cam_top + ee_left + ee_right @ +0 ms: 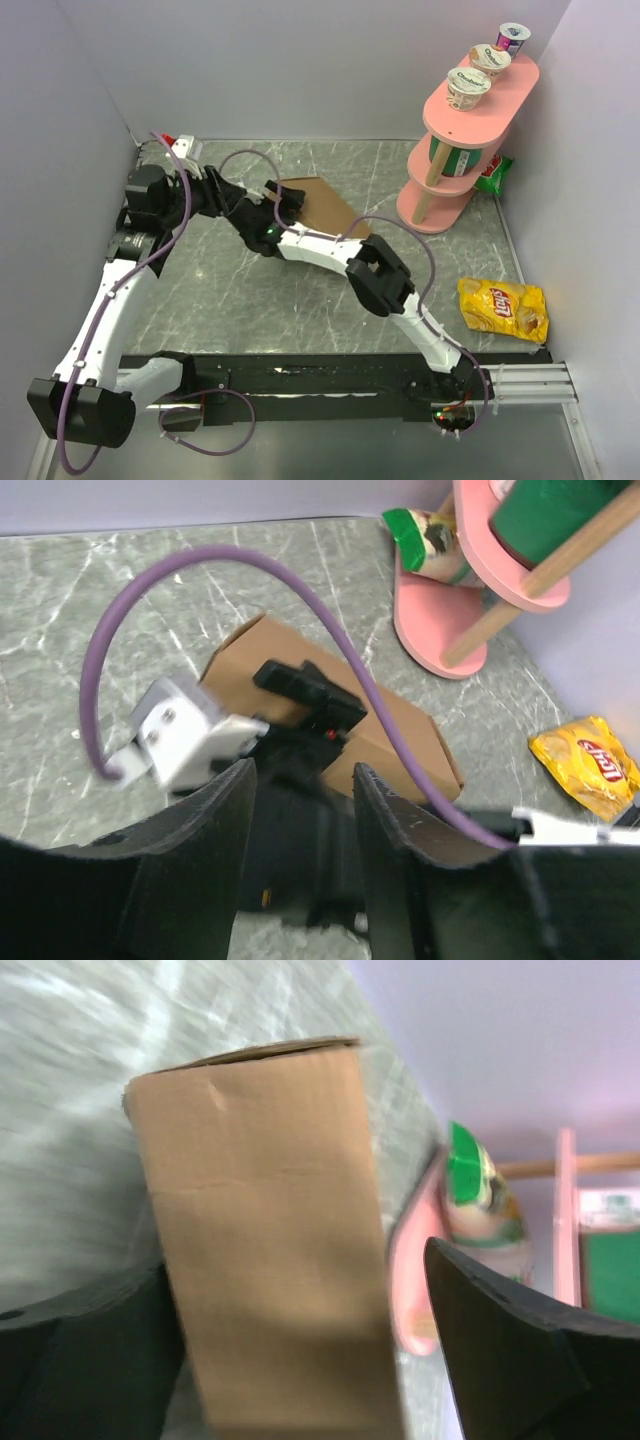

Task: Fold the paper box

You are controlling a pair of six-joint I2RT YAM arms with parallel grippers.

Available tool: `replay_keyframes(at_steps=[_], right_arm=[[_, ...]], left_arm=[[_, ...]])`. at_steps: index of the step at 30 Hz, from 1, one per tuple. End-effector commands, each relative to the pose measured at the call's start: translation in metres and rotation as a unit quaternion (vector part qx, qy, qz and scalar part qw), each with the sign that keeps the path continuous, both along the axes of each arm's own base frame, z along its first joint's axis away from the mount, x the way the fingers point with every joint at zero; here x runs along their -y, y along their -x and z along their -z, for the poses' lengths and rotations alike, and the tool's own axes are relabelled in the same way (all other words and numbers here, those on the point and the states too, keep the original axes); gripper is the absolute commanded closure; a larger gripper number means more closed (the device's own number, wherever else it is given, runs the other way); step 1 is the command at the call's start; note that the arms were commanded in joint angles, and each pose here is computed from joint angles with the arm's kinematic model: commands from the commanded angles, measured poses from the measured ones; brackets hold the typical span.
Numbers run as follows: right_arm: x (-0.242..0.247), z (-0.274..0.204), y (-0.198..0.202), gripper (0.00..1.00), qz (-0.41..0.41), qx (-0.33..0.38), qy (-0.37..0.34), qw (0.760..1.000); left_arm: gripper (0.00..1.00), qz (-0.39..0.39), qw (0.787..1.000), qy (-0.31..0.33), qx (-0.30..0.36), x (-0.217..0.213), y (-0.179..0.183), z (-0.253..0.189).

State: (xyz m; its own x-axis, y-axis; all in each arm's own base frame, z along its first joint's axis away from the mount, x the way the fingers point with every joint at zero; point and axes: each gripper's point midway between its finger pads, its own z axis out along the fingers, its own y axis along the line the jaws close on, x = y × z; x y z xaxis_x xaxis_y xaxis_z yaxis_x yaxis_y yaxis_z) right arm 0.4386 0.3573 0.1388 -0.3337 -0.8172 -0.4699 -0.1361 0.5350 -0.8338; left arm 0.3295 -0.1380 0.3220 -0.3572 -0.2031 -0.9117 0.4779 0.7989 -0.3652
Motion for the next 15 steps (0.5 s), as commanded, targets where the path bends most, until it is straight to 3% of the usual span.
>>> replay_keyframes(at_steps=[1, 8, 15], right_arm=[[-0.056, -0.037, 0.009, 0.0, -0.044, 0.047, -0.07, 0.995], [-0.075, -0.067, 0.051, 0.0, -0.101, 0.033, -0.153, 0.982], [-0.094, -0.039, 0.131, 0.0, -0.174, -0.066, -0.215, 0.959]], left_arm=[[0.49, -0.002, 1.0, 0.014, 0.016, -0.009, 0.007, -0.015], [0.43, -0.044, 0.998, 0.021, 0.04, -0.038, 0.008, -0.036], [0.38, -0.072, 0.996, 0.02, 0.051, -0.059, 0.01, -0.056]])
